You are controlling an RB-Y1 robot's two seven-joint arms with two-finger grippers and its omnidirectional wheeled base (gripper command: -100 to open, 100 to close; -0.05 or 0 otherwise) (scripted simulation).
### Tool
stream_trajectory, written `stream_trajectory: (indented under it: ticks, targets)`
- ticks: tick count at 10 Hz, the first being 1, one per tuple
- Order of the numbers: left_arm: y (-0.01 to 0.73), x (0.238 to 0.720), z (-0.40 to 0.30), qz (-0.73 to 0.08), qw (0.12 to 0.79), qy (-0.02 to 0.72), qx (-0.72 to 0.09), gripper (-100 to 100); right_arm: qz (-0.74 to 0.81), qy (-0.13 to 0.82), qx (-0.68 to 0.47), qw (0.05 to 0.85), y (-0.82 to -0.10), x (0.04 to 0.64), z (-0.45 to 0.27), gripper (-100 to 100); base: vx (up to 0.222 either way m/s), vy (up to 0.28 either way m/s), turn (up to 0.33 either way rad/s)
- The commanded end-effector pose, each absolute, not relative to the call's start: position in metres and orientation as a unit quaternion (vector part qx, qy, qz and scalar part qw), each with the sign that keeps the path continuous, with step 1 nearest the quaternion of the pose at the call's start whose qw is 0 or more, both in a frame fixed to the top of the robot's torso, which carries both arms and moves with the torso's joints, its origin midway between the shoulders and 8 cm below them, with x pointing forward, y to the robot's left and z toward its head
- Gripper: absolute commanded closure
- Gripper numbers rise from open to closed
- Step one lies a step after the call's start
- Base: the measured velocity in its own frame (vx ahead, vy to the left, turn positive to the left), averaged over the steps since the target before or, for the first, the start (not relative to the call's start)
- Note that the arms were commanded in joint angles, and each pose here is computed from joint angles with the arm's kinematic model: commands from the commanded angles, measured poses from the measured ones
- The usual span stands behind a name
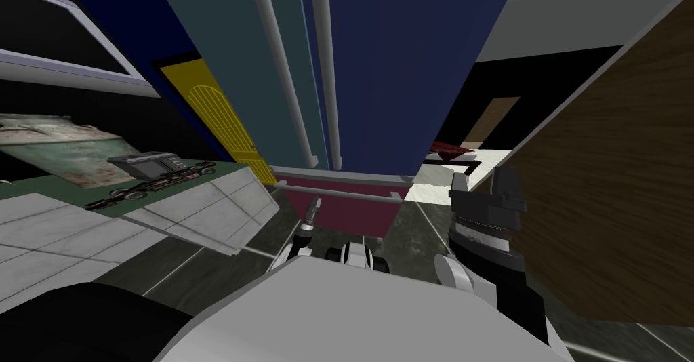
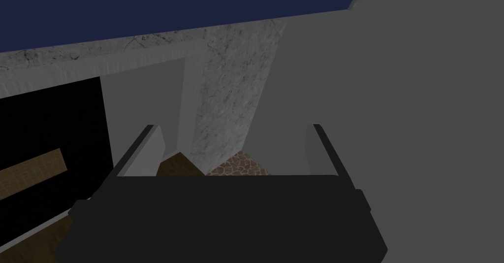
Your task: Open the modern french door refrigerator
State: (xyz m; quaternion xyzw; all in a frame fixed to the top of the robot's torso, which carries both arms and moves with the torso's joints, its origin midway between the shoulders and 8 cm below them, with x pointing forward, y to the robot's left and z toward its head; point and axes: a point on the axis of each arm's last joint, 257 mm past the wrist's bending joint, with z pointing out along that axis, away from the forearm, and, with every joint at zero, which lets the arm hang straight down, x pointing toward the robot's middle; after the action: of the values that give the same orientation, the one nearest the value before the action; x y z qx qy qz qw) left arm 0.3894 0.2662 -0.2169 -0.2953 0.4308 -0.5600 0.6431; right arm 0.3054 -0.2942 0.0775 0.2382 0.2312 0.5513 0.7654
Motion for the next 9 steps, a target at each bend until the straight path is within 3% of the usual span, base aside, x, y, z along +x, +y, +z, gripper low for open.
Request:
stream_trajectory:
  ticks: [1, 9]
  targets:
    - [0.265, 0.387, -0.232, -0.560, 0.639, 0.434, -0.300, -100, 0.551, 0.231, 0.238, 0.765, -0.294, 0.305, 0.078, 0, 0.060, -0.041, -0.009]
    - [0.245, 0.378, -0.274, -0.565, 0.621, 0.431, -0.330, -100, 0.551, 0.231, 0.238, 0.765, -0.294, 0.305, 0.078, 0, 0.068, -0.045, -0.008]
